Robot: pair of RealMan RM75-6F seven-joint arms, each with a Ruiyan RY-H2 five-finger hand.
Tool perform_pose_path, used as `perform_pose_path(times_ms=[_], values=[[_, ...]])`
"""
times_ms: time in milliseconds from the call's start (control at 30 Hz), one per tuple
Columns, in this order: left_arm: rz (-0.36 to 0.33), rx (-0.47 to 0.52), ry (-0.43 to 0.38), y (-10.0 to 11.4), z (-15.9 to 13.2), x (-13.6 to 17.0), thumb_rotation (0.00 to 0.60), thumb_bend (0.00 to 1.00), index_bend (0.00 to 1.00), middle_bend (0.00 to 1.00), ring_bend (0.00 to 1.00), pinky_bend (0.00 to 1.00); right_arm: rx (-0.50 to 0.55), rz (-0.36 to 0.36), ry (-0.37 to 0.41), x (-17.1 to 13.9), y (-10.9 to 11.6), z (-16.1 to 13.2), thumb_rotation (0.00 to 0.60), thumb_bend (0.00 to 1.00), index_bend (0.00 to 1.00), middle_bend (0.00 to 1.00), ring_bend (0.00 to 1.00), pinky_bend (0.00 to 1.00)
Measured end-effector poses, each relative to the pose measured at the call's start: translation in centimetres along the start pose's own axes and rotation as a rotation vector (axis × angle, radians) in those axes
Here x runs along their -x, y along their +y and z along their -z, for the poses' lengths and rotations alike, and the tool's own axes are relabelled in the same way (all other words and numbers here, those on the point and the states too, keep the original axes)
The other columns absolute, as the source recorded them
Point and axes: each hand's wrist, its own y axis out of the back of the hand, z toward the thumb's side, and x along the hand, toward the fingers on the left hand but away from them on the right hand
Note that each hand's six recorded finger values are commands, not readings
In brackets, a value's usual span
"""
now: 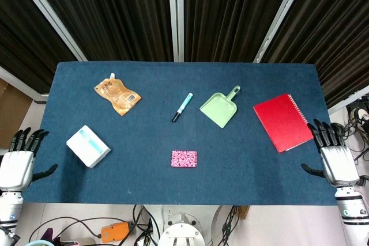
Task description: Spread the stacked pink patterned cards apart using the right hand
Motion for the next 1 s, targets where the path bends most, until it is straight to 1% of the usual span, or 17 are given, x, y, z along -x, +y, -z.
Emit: perform_pose_path(times_ms=[100, 200, 267, 367, 433, 533, 600, 700, 833, 900, 1000], values=[[0.002, -0.001, -0.011, -0.1, -0.3, -0.2, 0.6, 0.08, 0.15, 0.13, 0.0, 0.0, 0.02, -0.005, 0.015, 0.2, -0.2, -0.5, 0.6, 0.15, 0.0, 0.01, 0.0, 0.03], [0.004, 0.001, -0.024, -0.1, -0.7, -0.4, 0.6, 0.08, 0.15, 0.13, 0.0, 0.0, 0.04, 0.0, 0.047, 0.6, -0.5, -1.7, 0.6, 0.15, 0.01, 0.01, 0.0, 0.15], [0.003, 0.002, -0.035, -0.2, -1.0, -0.6, 0.6, 0.08, 0.15, 0.13, 0.0, 0.0, 0.059, -0.003, 0.069, 1.0, -0.7, -2.7, 0.6, 0.15, 0.04, 0.03, 0.01, 0.18], [-0.003, 0.005, -0.054, -0.1, -1.6, -1.0, 0.6, 0.08, 0.15, 0.13, 0.0, 0.0, 0.1, -0.026, 0.121, 1.9, -1.2, -5.4, 0.6, 0.16, 0.08, 0.06, 0.04, 0.2], [-0.005, 0.005, -0.065, -0.1, -2.0, -1.2, 0.6, 0.08, 0.15, 0.13, 0.0, 0.0, 0.129, -0.053, 0.17, 2.6, -1.8, -7.9, 0.6, 0.16, 0.11, 0.08, 0.05, 0.21], [-0.001, 0.003, -0.083, -0.3, -2.5, -1.3, 0.6, 0.08, 0.15, 0.13, 0.0, 0.0, 0.168, -0.096, 0.243, 3.7, -2.9, -12.1, 0.6, 0.19, 0.17, 0.11, 0.07, 0.23], [0.003, 0.004, -0.089, -0.4, -2.7, -1.2, 0.6, 0.08, 0.15, 0.13, 0.0, 0.0, 0.182, -0.133, 0.285, 4.3, -3.8, -14.9, 0.6, 0.19, 0.2, 0.11, 0.07, 0.23], [0.005, 0.003, -0.089, -0.5, -2.7, -1.1, 0.6, 0.08, 0.15, 0.13, 0.0, 0.0, 0.178, -0.185, 0.321, 5.1, -5.3, -18.1, 0.6, 0.19, 0.24, 0.11, 0.06, 0.22], [0.008, 0.001, -0.086, -0.5, -2.6, -0.9, 0.6, 0.08, 0.15, 0.13, 0.0, 0.0, 0.15, -0.233, 0.342, 6.1, -7.3, -22.0, 0.6, 0.23, 0.29, 0.11, 0.0, 0.13], [0.011, 0.0, -0.087, -0.5, -2.7, -0.9, 0.6, 0.08, 0.15, 0.13, 0.0, 0.0, 0.139, -0.266, 0.345, 6.5, -8.6, -24.1, 0.6, 0.23, 0.31, 0.09, 0.0, 0.07], [0.017, 0.0, -0.09, -0.6, -2.7, -0.9, 0.6, 0.08, 0.15, 0.13, 0.0, 0.0, 0.13, -0.316, 0.348, 7.0, -10.4, -26.8, 0.6, 0.23, 0.33, 0.08, 0.0, 0.04]])
